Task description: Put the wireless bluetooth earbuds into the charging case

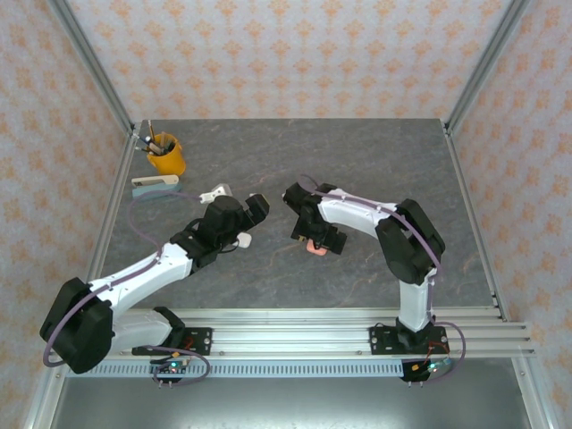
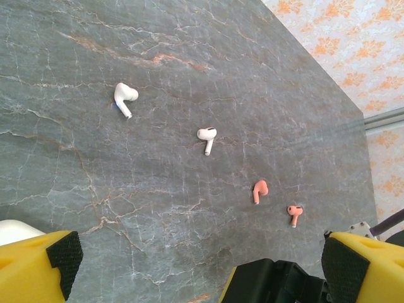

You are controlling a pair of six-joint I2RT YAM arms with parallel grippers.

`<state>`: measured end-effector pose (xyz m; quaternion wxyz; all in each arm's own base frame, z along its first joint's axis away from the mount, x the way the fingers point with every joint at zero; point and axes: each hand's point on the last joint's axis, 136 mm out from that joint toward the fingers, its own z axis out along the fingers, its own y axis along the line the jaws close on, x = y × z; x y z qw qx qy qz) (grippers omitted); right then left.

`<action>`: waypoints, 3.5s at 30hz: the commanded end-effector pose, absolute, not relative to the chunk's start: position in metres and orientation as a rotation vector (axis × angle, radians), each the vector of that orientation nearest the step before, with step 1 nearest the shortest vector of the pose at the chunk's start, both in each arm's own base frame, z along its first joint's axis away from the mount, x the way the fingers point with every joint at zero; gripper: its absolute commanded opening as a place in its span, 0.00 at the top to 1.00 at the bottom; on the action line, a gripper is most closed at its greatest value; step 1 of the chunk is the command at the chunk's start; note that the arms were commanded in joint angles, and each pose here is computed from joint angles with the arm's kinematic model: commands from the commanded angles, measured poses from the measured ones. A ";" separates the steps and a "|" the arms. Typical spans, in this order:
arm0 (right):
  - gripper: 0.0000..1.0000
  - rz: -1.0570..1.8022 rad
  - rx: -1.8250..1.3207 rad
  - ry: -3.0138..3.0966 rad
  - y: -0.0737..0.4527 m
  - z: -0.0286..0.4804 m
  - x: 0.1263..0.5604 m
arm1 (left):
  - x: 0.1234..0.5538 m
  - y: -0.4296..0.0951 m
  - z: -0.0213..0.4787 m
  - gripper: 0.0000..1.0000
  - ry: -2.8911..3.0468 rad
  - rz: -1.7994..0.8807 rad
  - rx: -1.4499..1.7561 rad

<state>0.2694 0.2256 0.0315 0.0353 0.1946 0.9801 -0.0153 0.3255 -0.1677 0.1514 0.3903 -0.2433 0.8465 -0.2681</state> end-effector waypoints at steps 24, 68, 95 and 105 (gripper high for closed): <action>0.17 -0.028 0.588 3.035 0.214 0.007 0.268 | 0.332 -0.167 0.151 0.00 2.156 -0.672 -0.644; 0.44 0.252 0.953 2.853 0.221 0.045 0.303 | 0.315 -0.219 0.089 0.00 2.288 -0.885 -0.470; 0.44 0.515 1.194 2.782 0.226 0.056 0.321 | 0.318 -0.306 0.070 0.18 2.254 -1.098 -0.237; 0.44 0.566 1.208 2.790 0.233 0.057 0.322 | 0.326 -0.323 0.065 0.26 2.234 -1.122 -0.234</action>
